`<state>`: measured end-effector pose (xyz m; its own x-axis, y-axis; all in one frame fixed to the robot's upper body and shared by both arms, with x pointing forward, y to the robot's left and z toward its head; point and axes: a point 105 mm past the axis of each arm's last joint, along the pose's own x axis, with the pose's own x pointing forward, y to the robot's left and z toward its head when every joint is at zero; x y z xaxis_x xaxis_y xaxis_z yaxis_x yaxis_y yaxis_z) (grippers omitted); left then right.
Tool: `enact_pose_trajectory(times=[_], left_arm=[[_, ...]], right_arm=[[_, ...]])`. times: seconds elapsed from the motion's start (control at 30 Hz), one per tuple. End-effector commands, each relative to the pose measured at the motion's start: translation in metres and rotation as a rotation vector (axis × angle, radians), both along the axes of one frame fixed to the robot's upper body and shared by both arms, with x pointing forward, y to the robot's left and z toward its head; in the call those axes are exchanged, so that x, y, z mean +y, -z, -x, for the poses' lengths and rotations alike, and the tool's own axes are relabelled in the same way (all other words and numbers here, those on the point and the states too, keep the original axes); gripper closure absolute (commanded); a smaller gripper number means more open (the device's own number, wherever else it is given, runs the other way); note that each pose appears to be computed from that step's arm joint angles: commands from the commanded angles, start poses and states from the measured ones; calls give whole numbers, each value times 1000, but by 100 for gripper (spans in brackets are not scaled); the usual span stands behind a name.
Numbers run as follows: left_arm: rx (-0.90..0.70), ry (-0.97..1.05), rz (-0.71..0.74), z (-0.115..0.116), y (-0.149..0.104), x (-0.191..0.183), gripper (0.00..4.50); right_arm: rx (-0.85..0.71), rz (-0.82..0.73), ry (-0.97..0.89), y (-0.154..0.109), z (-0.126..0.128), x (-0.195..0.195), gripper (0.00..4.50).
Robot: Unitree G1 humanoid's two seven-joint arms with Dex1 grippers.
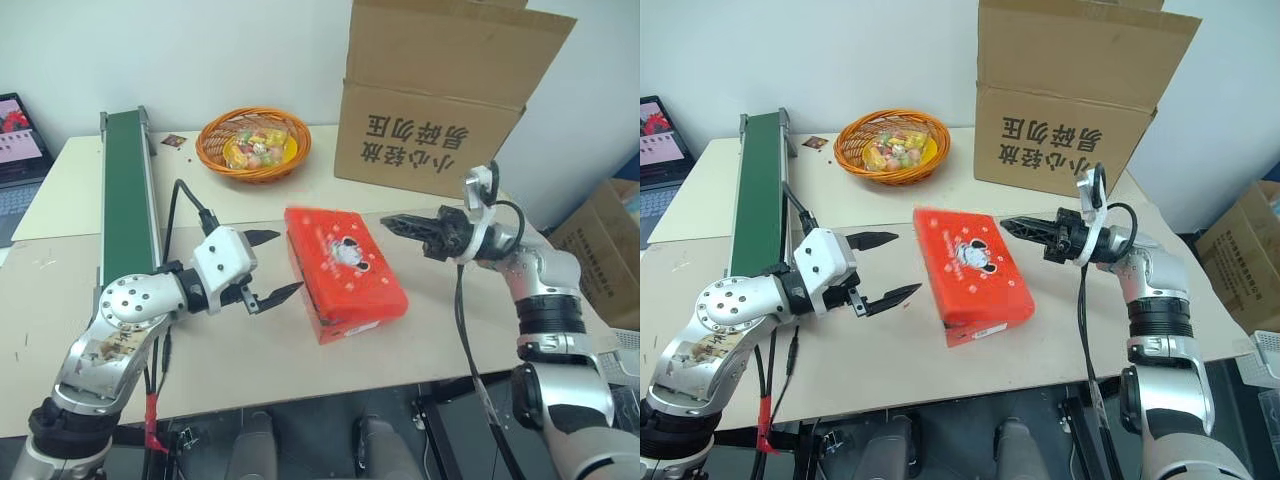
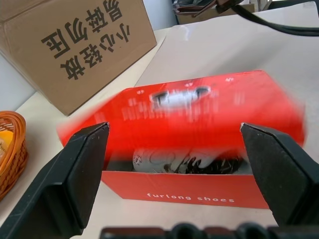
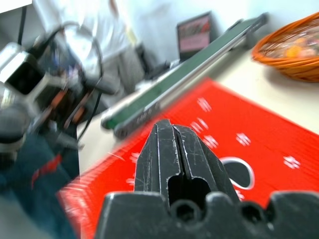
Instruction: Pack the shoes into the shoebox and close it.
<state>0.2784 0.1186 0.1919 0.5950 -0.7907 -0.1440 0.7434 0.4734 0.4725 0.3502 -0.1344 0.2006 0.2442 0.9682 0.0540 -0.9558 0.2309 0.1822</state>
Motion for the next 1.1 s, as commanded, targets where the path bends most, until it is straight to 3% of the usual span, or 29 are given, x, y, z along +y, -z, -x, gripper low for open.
enact_pose_trajectory(times=[0.03,0.27,0.43,0.67,0.93,1.1], left_arm=[[-40,-11,-2,1,-8,2,0],[-41,-23,2,1,-8,5,0],[-39,-25,4,2,-7,4,0],[-45,-39,-3,4,-9,7,0],[-39,-75,-1,7,-4,11,0],[-26,-100,31,6,-2,11,0]], right_arm=[[-88,164,-16,-2,9,13,448],[-128,407,75,32,-2,52,448],[-84,422,158,55,-16,86,448],[-71,568,171,107,-22,85,448],[-88,573,128,105,-14,88,448],[-85,467,158,73,-16,83,448]])
